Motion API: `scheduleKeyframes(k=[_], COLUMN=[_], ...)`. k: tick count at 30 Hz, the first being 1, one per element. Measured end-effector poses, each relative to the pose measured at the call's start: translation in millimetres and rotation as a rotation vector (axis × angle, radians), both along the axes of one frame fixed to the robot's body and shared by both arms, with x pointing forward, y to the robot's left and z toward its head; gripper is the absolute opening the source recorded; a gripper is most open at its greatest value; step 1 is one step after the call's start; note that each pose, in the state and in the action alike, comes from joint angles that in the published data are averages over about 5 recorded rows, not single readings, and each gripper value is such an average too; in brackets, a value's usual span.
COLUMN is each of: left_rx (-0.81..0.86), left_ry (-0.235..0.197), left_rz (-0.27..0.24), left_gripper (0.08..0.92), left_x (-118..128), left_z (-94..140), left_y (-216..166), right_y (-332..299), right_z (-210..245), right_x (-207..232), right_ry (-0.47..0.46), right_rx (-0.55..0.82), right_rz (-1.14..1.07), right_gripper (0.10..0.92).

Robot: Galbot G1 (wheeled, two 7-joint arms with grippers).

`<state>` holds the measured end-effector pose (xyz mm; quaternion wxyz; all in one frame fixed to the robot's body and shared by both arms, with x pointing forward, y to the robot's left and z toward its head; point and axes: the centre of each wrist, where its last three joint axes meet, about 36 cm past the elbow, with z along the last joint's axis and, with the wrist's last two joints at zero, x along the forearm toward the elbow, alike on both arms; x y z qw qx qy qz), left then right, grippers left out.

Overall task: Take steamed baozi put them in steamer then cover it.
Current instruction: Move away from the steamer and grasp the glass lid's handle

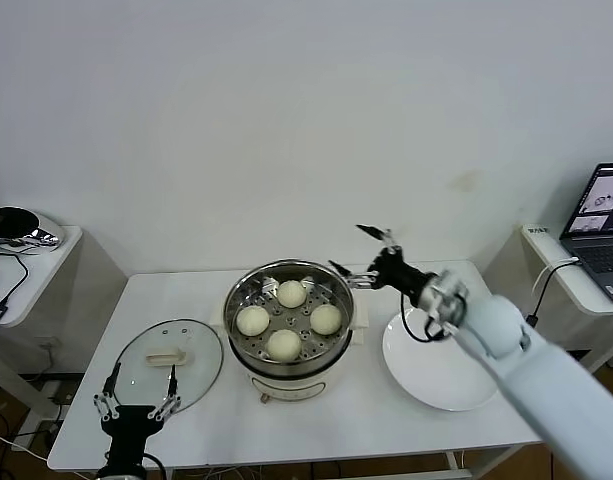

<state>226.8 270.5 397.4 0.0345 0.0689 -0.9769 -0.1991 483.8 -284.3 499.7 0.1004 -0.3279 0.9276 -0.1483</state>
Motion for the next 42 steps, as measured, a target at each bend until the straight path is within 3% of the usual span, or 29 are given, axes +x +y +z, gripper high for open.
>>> scheduleKeyframes(k=[8, 14, 20, 31, 42], left_rx=[0.457, 0.79, 1.031, 1.233, 1.306], left_ry=[0.032, 0.066, 0.087, 0.119, 0.141], left_rz=[-0.054, -0.13, -0.207, -0.278, -0.303], left_gripper=[0.823, 0.823, 0.823, 0.823, 0.823], left_x=[-11.8, -13.2, 3.1, 49.2, 92.4], left_z=[-25.3, -42.4, -56.7, -78.9, -97.4], left_y=[38.8, 72.2, 94.1, 120.7, 135.8], right_y=[-48.9, -86.8, -106.3, -116.9, -114.7], right_z=[-57.4, -76.4, -86.4, -95.6, -98.3], right_x=[-77.9, -129.8, -164.1, -198.5, -217.3], right_ry=[0.013, 0.027, 0.038, 0.056, 0.064], right_rx=[0.178, 0.209, 0.213, 0.21, 0.201], right_rz=[-0.31, -0.548, -0.706, -0.841, -0.884], right_gripper=[0.823, 0.823, 0.823, 0.823, 0.823])
